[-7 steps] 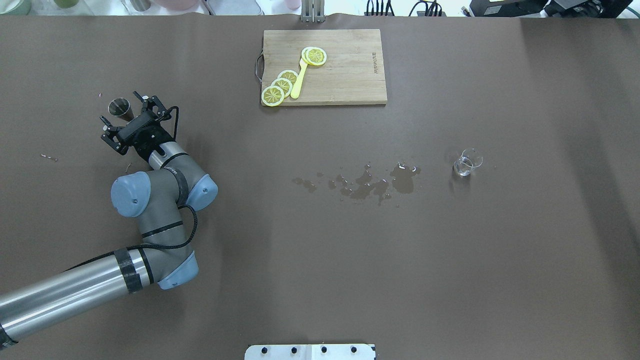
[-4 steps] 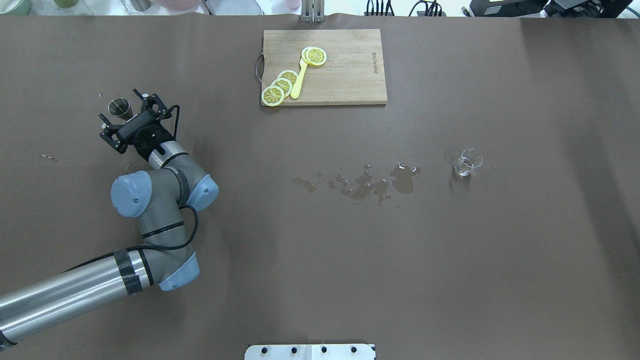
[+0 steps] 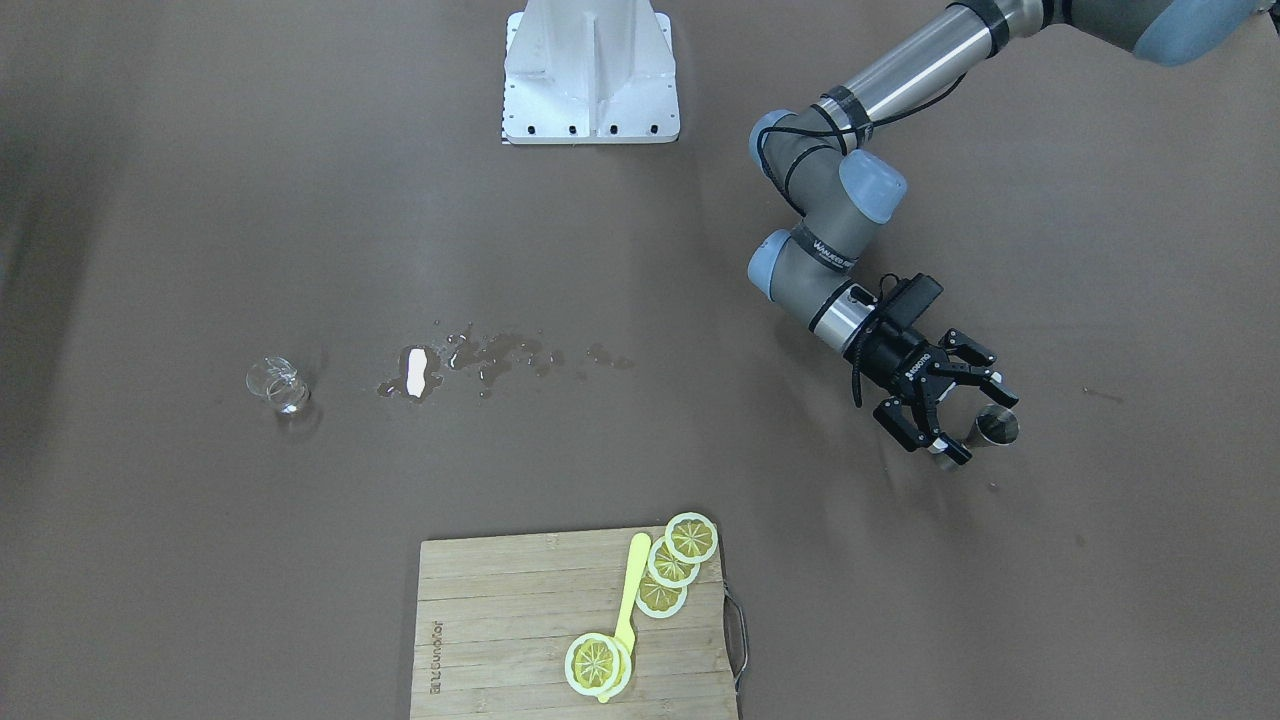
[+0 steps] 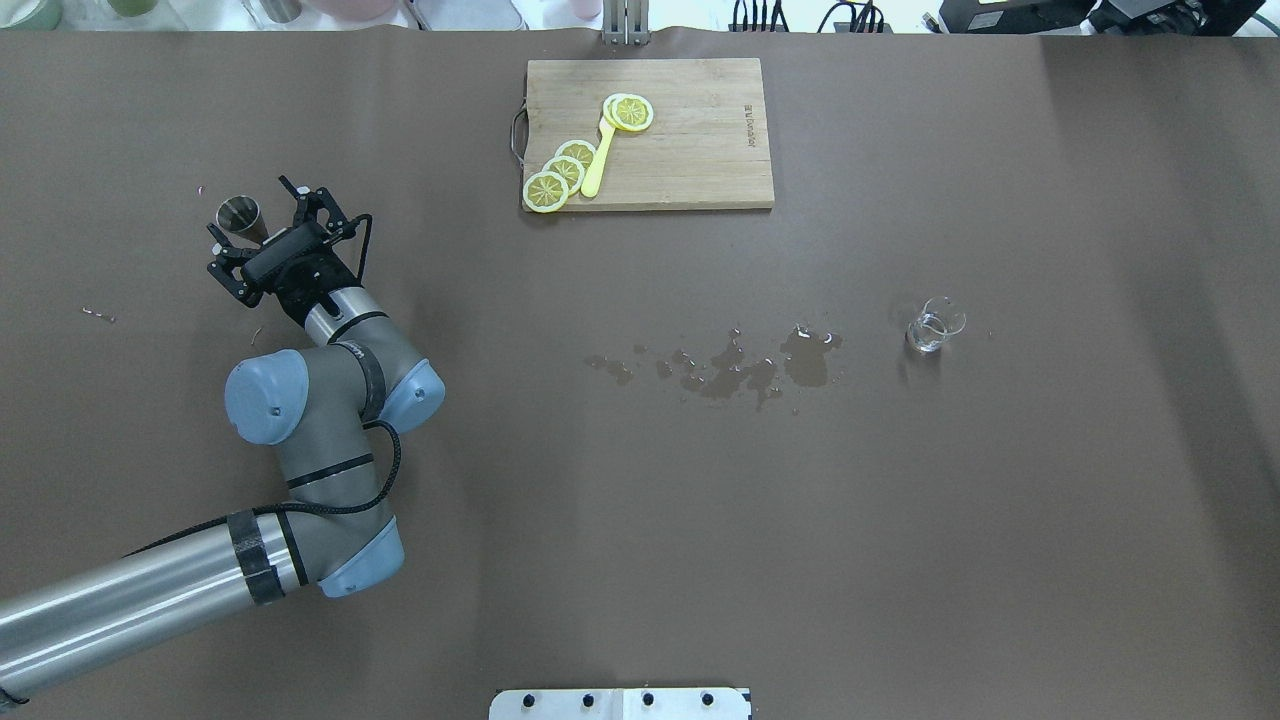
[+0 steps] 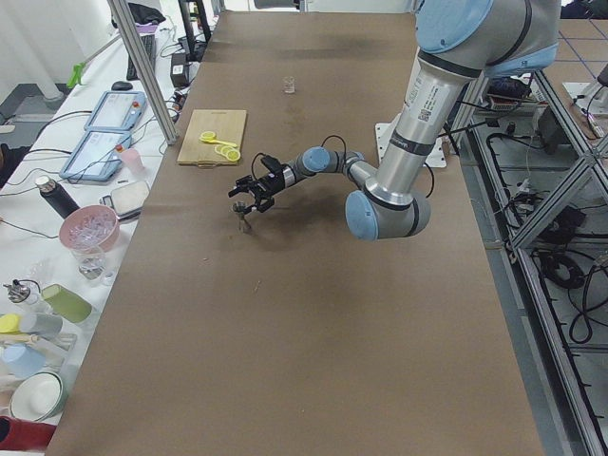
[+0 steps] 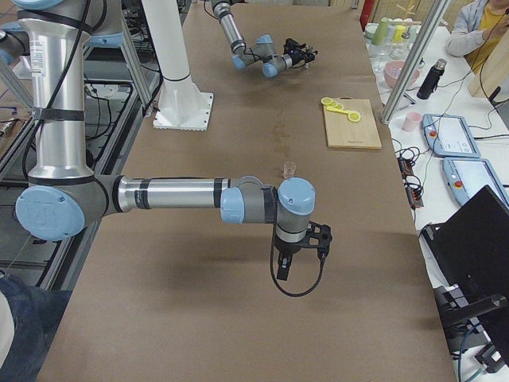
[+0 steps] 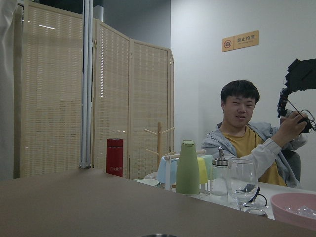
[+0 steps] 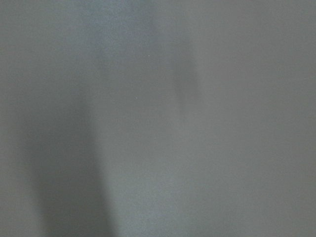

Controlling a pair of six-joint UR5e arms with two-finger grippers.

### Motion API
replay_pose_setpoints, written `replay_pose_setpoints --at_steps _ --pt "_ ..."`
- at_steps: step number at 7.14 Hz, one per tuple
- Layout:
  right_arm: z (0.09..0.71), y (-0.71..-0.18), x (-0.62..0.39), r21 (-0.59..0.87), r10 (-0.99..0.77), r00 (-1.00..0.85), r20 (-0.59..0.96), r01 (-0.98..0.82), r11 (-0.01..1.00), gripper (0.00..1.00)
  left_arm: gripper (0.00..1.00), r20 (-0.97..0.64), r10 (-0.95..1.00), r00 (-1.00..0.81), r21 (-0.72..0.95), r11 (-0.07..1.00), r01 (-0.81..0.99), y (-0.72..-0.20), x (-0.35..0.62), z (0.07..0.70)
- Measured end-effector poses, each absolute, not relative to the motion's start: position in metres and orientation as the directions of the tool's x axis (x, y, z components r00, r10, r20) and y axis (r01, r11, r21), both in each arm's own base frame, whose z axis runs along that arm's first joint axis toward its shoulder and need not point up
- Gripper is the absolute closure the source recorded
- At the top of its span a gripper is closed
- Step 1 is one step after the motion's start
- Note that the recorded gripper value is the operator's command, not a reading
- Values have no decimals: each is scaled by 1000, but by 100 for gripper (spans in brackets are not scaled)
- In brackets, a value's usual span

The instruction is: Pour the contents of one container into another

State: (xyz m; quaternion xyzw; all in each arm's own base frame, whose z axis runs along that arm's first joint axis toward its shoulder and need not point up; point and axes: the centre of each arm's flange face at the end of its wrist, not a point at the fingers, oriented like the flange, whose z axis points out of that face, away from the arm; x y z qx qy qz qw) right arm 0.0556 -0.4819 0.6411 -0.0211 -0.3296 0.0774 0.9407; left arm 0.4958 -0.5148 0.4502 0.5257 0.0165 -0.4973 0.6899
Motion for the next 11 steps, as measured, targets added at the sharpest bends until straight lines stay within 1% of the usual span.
replay_pose_setpoints --at_steps 3,7,11 --pt "641 -482 56 -91 161 771 616 -133 987 0 1 -559 -658 505 710 -66 701 -499 493 441" --pt "641 -482 56 -91 160 770 618 -133 987 0 1 -584 -640 500 693 -72 718 -470 447 424" --pt "641 -482 56 -90 160 770 617 -133 987 0 1 -598 -622 506 683 -65 728 -467 431 390"
